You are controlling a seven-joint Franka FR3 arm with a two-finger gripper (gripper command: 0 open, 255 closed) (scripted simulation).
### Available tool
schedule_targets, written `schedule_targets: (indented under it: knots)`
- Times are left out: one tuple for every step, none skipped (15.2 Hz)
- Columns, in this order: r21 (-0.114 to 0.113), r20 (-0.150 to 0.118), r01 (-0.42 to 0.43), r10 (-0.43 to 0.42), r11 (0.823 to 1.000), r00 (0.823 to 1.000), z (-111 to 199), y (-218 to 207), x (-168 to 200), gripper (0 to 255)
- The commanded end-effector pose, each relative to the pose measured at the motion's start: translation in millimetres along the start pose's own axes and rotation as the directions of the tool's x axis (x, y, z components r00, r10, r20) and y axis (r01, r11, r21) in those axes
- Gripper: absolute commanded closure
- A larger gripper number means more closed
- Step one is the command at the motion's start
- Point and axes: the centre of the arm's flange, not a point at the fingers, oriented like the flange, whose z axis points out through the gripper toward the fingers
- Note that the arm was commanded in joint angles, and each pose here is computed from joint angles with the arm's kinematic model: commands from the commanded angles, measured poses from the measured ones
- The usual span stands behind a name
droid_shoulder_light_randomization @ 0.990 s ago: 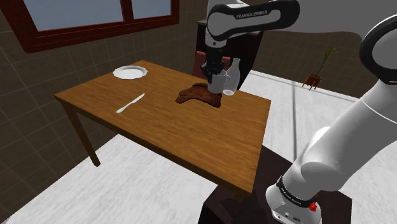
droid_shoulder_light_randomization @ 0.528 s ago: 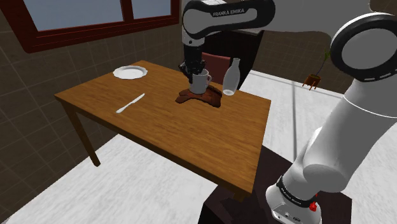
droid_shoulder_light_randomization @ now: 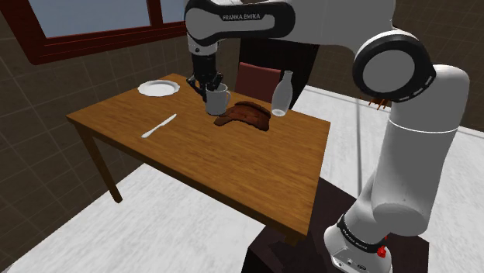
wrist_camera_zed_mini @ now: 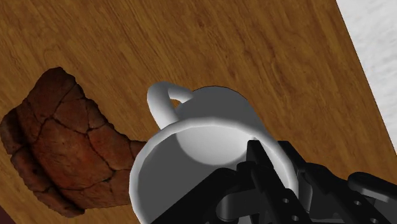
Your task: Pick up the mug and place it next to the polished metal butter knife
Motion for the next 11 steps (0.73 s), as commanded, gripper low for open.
schedule_targets:
  knots:
    - [0.000, 0.000, -0.001, 0.001, 1.000, 1.000, -3, -25, 12, 255]
    - [0.000, 0.000, -0.001, 0.001, 1.000, 1.000, -3, -37, 17, 255]
    - [0.000, 0.000, -0.001, 0.001, 1.000, 1.000, -4, -49, 23, 255]
    - [0.000, 0.000, -0.001, 0.001, 1.000, 1.000, -5, -61, 28, 255]
    - [0.000, 0.000, -0.001, 0.001, 1.000, 1.000, -6, -70, 32, 255]
    - [0.000, 0.000, -0.001, 0.001, 1.000, 1.000, -1, -71, 32, 255]
    - [0.000, 0.000, -0.001, 0.001, 1.000, 1.000, 5, -71, 32, 255]
    - [0.000, 0.000, -0.001, 0.001, 1.000, 1.000, 10, -72, 32, 255]
    - [0.000, 0.000, -0.001, 0.001, 1.000, 1.000, 15, -72, 32, 255]
    - [0.000, 0.000, -0.001, 0.001, 1.000, 1.000, 20, -72, 32, 255]
    - [0.000, 0.000, -0.001, 0.001, 1.000, 1.000, 26, -73, 32, 255]
